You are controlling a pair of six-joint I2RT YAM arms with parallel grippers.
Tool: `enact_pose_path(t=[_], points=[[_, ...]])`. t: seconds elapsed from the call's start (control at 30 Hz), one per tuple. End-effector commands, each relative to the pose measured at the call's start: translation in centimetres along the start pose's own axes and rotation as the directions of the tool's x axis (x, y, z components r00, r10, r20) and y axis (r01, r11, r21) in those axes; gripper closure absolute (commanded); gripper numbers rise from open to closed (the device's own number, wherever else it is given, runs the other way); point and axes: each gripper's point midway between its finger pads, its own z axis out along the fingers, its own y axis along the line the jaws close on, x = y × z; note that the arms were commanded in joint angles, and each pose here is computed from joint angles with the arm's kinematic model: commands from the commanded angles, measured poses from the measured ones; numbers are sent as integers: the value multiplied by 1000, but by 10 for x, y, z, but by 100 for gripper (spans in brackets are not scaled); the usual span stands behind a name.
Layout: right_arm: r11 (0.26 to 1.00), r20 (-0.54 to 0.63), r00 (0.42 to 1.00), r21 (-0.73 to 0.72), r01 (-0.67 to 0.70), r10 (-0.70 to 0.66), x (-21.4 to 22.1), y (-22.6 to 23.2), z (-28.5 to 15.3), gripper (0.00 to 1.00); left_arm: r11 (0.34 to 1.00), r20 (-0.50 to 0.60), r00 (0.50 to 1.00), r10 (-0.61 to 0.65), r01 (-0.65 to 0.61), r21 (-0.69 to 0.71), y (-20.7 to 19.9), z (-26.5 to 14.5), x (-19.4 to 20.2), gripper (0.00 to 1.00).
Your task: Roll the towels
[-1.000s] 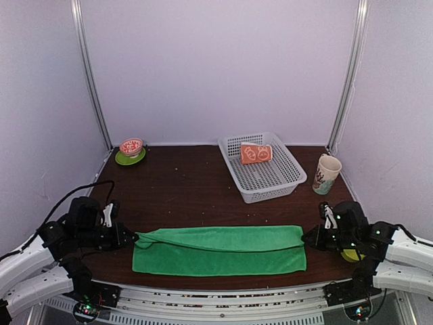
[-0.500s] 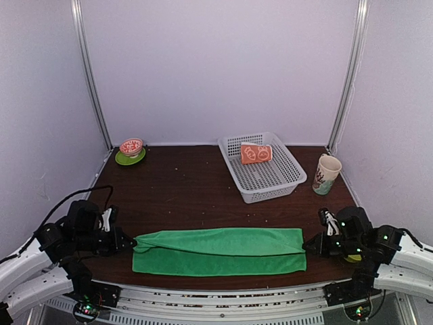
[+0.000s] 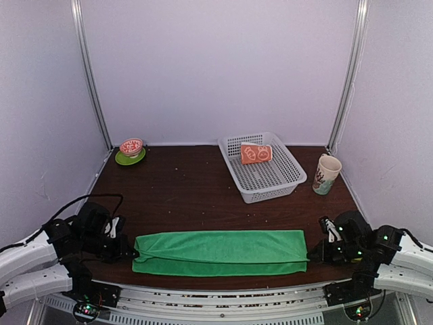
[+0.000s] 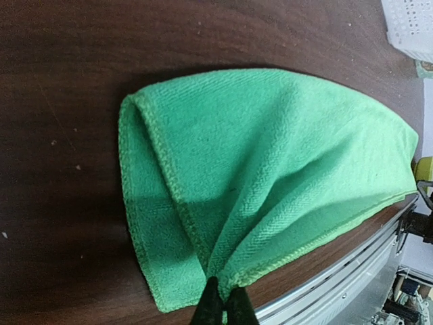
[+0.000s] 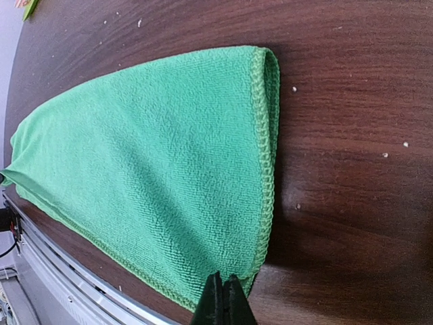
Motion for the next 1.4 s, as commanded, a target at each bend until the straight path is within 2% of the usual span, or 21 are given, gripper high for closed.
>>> enact_pose_path(t=[0.0,0.2,0.27,0.33,0.47,0.7,0.93,0.97,1.13,1.17,1.33,1.37], points=[[999,-67,998,48,16,-13,17,-13,7,100,999,-25,999,32,-32,16,-10,-1,2,100],[998,-114,993,31,45,-42,26,-10,8,100,999,-29,999,41,-40,24,-12,-4,6,90],[998,-137,989,29,55,-51,31,-9,9,100,999,-31,999,45,-44,18,-12,-5,7,91],[997,-134,989,33,68,-63,29,-8,7,100,999,-24,999,46,-46,5,-10,-6,7,100],[996,-81,993,8,90,-89,17,3,-4,100,999,6,999,45,-45,12,-12,-11,3,100],[995,-61,994,-42,94,-96,12,16,-15,100,998,71,997,37,-40,40,-17,-25,-3,100],[993,-155,981,-12,117,-117,33,5,-6,100,999,30,999,29,-29,19,-11,-22,5,100],[993,-164,979,-6,120,-119,35,3,-5,100,1000,20,999,28,-28,10,-10,-20,6,98],[988,-175,972,-50,148,-155,38,13,-8,100,999,-13,999,38,-38,-9,-10,-18,7,58],[987,-172,973,-51,150,-156,37,14,-9,92,999,-12,999,34,-35,-12,-10,-19,7,54],[985,-115,980,-78,156,-164,24,26,-22,33,999,46,998,48,-47,-6,-20,-38,-4,38],[984,-99,982,-87,155,-163,20,30,-25,19,998,67,996,61,-60,-11,-23,-45,-8,28]])
